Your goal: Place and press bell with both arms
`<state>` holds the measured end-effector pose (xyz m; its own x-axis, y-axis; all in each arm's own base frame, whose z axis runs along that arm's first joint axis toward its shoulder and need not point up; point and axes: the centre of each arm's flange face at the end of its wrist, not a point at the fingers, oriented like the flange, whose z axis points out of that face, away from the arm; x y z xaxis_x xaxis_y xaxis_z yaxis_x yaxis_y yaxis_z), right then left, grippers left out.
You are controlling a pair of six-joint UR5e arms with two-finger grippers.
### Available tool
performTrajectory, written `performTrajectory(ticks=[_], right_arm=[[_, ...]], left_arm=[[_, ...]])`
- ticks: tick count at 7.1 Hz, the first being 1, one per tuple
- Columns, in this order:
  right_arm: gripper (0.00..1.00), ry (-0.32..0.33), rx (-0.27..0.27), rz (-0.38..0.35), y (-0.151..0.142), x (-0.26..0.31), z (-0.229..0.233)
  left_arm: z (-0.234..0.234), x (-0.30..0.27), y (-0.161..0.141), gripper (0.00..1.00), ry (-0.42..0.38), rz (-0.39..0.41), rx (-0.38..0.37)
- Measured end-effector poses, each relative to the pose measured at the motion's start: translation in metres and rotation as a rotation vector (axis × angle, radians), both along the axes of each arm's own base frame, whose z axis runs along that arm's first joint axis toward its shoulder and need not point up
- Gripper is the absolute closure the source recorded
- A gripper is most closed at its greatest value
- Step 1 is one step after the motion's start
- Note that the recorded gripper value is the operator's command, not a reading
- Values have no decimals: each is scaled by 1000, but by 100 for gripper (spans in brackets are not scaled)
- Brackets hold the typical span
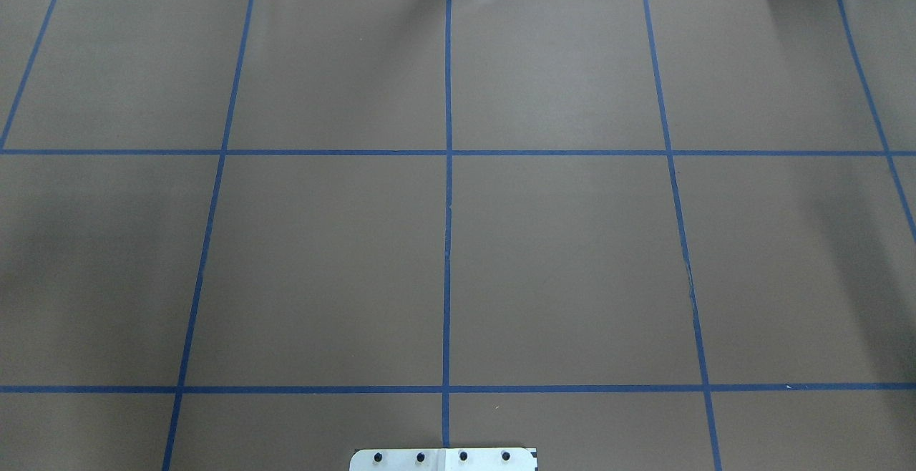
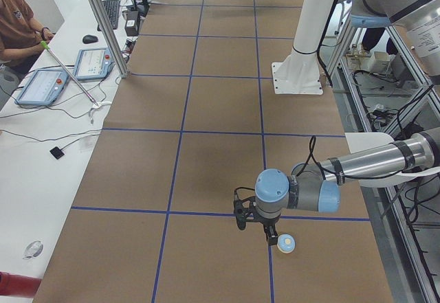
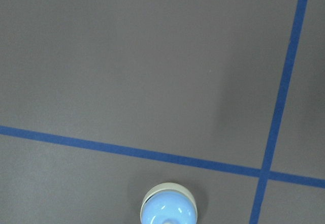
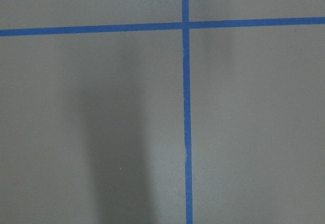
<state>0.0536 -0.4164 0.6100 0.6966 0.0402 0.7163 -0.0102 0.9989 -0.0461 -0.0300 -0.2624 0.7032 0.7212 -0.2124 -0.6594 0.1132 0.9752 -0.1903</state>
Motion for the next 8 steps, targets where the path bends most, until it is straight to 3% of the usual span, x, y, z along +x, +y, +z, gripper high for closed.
performTrajectory(ticks=[4,8], right_arm=[[0,0,3,10,2,5,-1],[0,1,7,35,7,15,-3]], left_arm=[[-108,-12,5,0,-223,-146,-140],[-127,4,-17,0,-402,-467,-304]])
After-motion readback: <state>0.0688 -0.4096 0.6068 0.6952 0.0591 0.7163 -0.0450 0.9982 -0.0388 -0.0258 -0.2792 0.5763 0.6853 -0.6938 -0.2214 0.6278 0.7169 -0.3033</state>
